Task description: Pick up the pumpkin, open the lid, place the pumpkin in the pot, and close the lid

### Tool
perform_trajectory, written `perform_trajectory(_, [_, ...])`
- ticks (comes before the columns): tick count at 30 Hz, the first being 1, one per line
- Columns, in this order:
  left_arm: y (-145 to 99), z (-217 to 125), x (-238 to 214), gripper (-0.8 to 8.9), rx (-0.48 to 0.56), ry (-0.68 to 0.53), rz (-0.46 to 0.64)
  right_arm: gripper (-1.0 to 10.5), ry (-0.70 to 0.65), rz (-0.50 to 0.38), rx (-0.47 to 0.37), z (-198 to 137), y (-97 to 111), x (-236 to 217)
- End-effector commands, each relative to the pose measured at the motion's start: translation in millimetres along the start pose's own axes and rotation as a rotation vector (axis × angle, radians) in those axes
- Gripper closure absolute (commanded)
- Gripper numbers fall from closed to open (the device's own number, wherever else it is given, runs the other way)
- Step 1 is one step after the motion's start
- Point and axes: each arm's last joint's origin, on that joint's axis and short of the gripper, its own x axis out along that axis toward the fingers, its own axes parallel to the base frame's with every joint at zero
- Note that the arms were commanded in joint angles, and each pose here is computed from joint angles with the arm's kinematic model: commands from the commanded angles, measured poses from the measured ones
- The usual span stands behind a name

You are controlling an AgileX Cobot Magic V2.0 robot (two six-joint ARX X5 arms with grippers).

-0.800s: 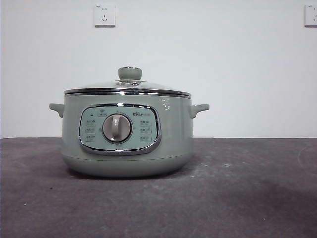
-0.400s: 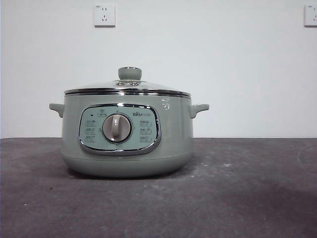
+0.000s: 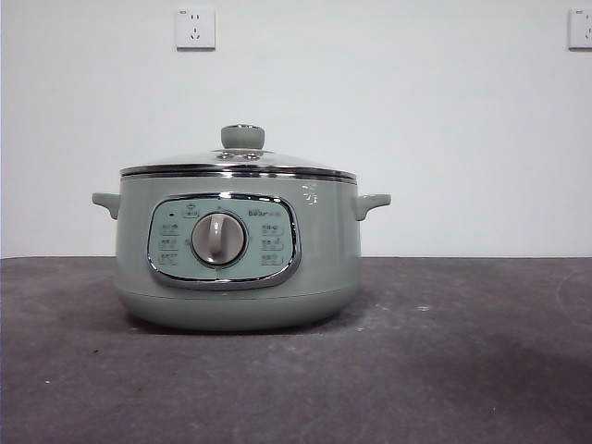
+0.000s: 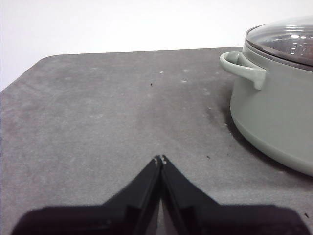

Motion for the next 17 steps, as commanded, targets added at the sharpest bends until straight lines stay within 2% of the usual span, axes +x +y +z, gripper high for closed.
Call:
perform_trajectory(1, [0.3,-4.8,1.3,8.17,-0.008,0.012,0.002,9.5,0.016,-0.003,0.015,-3.8,-0.3,0.7])
perform_trajectory(17, [0.3,-4.8,1.3,8.17,-0.008,0.012,0.002,9.5,0.016,-0.003,0.015,-3.8,-0.3,0.7])
